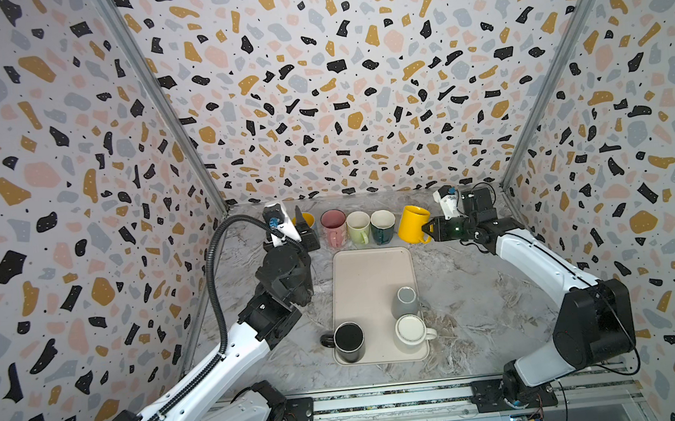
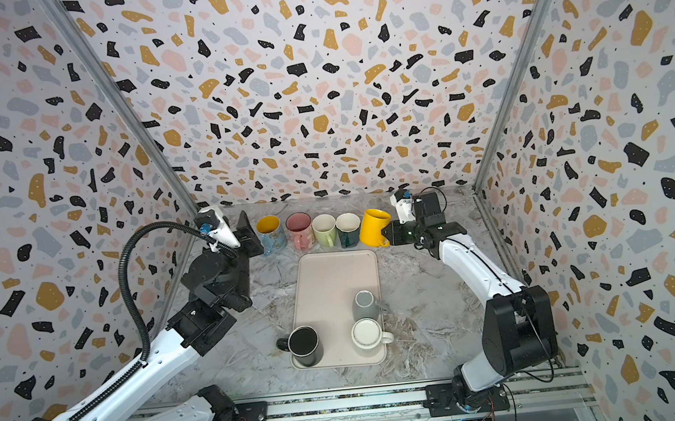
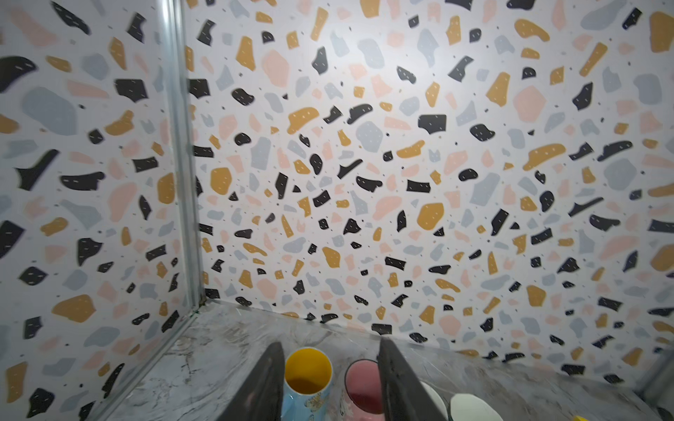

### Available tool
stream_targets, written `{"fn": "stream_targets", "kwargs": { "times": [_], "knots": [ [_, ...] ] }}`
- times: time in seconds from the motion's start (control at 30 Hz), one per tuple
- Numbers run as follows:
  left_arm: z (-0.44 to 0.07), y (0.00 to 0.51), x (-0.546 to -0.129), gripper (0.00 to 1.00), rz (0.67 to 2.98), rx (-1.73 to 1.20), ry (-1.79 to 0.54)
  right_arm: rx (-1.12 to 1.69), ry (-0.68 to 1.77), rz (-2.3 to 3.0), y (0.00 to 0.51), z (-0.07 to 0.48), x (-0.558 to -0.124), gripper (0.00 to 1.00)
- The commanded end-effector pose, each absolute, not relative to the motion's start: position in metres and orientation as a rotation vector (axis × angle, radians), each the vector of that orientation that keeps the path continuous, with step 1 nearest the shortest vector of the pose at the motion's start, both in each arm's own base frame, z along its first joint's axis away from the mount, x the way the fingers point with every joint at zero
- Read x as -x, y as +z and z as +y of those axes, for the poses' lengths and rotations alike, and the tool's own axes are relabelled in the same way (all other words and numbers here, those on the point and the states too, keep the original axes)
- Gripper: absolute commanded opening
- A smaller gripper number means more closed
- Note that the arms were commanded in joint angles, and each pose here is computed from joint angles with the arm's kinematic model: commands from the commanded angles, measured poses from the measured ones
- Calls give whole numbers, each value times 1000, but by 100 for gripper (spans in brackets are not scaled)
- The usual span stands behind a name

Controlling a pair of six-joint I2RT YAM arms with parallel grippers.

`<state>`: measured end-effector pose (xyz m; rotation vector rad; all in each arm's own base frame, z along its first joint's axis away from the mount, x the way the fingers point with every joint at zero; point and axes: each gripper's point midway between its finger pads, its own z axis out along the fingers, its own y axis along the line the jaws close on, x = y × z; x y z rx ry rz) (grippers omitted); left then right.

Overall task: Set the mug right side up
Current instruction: 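Carry the yellow mug beside the dark green mug while the left arm withdraws, then lower the upright yellow mug onto the table with the right gripper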

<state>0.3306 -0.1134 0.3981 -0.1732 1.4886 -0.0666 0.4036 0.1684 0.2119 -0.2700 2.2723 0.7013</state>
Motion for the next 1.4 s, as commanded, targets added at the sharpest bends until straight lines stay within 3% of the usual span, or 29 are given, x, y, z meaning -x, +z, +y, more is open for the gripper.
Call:
{"fn": "stream_targets", "kwargs": {
  "times": [0.0, 0.4, 0.67, 1.37],
  "knots": [
    [-141, 380, -344, 44, 1606, 100, -279, 236, 594, 2123, 253, 157, -419, 0],
    [-163, 339, -377, 49, 1738, 22, -725, 282, 373, 2112, 228, 172, -441, 0],
    [-174, 327, -380, 53, 1762, -42, -896, 245, 270, 2096, 213, 167, -456, 0],
    [-175, 310, -376, 60, 1766, -65, -976, 221, 306, 2068, 176, 178, -476, 0]
  ]
}}
